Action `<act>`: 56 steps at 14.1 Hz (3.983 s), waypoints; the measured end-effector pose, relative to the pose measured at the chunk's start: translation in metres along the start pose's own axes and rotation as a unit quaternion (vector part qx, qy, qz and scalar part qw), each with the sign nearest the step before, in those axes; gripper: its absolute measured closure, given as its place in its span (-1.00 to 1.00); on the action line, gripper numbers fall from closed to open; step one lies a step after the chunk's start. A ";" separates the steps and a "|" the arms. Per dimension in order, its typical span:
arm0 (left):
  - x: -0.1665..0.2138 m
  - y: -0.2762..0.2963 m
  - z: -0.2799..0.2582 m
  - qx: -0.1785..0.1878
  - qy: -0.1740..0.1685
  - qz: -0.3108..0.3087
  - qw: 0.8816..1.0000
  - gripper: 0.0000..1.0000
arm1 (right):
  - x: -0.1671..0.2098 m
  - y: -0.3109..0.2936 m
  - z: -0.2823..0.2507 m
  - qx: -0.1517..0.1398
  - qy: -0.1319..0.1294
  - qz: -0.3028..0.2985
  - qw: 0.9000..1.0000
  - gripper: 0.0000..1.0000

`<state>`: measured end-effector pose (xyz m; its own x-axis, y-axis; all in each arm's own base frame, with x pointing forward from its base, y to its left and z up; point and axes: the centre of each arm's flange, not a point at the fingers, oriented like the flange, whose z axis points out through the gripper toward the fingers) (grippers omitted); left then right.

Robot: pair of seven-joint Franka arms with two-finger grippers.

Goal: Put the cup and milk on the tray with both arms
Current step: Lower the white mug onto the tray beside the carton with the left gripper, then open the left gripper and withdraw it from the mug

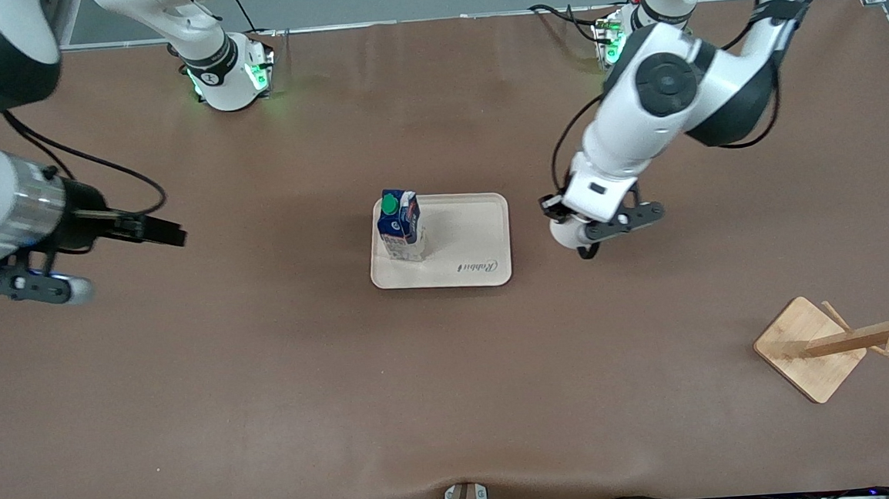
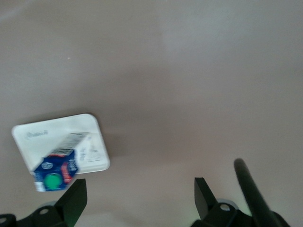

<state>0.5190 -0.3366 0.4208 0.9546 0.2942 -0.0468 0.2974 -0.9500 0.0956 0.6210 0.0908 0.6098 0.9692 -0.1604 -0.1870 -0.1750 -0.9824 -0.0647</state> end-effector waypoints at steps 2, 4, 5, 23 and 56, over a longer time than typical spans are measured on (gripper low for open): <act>-0.023 0.032 0.020 0.009 -0.002 -0.025 1.000 0.84 | 0.006 0.035 -0.003 -0.001 0.004 -0.032 0.999 -1.00; -0.039 0.057 0.040 0.013 -0.010 -0.042 0.999 0.84 | 0.013 0.070 -0.002 0.005 0.015 -0.067 0.998 -1.00; -0.045 0.067 0.051 0.014 -0.018 -0.045 0.999 0.84 | 0.013 0.084 -0.001 0.006 0.022 -0.087 0.996 -1.00; -0.076 0.104 0.200 0.074 -0.063 -0.079 0.992 0.84 | -0.039 0.128 0.015 -0.023 0.046 -0.098 0.994 -1.00; 0.149 -0.216 -0.187 0.120 0.037 0.035 0.991 -1.00 | -0.053 0.115 -0.001 -0.025 0.057 -0.110 0.992 -1.00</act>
<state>0.6002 -0.0684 0.5788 0.9738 0.2258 0.0257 0.2271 -0.9631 -0.1446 0.5498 -0.0137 0.6128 0.9968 0.0510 -0.0608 0.0485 -0.9980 -0.0414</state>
